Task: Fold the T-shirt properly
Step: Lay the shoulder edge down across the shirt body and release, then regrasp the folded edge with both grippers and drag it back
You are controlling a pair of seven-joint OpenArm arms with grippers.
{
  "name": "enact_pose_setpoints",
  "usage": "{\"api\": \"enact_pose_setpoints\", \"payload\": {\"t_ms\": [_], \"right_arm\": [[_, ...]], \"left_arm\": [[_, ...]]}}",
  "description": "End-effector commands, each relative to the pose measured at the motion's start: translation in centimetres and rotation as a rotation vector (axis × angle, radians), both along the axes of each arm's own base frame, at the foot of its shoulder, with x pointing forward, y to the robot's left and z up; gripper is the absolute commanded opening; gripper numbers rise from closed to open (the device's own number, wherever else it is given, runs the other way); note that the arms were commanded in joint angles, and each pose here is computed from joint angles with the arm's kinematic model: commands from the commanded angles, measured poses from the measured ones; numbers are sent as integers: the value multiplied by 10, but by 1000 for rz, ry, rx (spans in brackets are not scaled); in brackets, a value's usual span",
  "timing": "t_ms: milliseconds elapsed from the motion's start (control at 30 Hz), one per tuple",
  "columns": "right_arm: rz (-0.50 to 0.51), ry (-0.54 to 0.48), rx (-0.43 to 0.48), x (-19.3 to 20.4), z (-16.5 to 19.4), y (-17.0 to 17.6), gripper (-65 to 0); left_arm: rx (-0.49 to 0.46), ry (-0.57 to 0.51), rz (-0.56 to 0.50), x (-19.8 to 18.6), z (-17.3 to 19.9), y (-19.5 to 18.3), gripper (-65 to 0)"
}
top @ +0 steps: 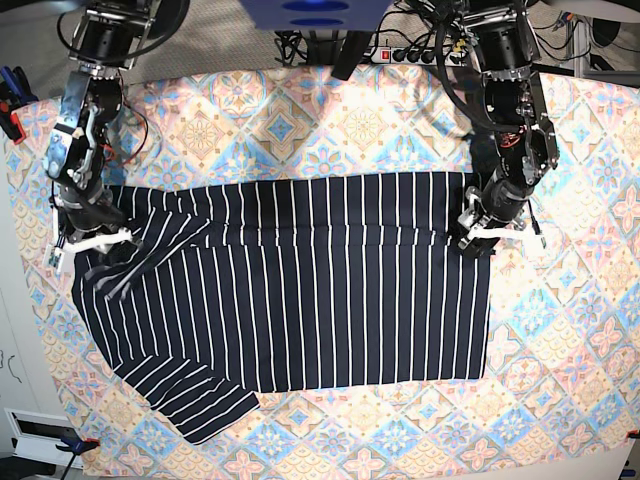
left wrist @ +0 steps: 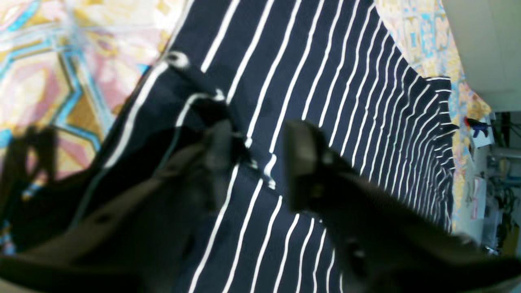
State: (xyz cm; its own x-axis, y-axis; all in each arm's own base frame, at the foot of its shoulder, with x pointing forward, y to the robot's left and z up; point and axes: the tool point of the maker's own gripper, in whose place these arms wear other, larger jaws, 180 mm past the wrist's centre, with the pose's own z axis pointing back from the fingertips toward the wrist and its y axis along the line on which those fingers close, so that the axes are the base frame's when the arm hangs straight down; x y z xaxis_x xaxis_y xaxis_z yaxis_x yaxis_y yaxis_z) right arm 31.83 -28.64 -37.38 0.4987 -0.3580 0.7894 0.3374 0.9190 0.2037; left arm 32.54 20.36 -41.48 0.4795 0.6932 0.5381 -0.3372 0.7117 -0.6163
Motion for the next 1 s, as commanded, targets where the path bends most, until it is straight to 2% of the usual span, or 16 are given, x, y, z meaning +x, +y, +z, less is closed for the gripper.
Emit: {"api": "enact_pose_setpoints", "payload": {"t_ms": [0, 200, 367, 733, 967], "right_arm": [[-20, -46, -30, 1, 15, -13, -456], [-99, 40, -43, -45, -7, -42, -440], [-98, 105, -48, -71, -25, -42, -440], [-96, 112, -45, -73, -27, -41, -439], [-96, 112, -45, -73, -27, -41, -439]], "left_arm": [[6, -48, 3, 9, 13, 3, -379], [-24, -15, 41, -21, 3, 12, -368], [-76, -19, 44, -49, 8, 7, -363], [-214, 62, 101, -98, -17, 1, -368], [-239, 110, 127, -112, -33, 2, -368]]}}
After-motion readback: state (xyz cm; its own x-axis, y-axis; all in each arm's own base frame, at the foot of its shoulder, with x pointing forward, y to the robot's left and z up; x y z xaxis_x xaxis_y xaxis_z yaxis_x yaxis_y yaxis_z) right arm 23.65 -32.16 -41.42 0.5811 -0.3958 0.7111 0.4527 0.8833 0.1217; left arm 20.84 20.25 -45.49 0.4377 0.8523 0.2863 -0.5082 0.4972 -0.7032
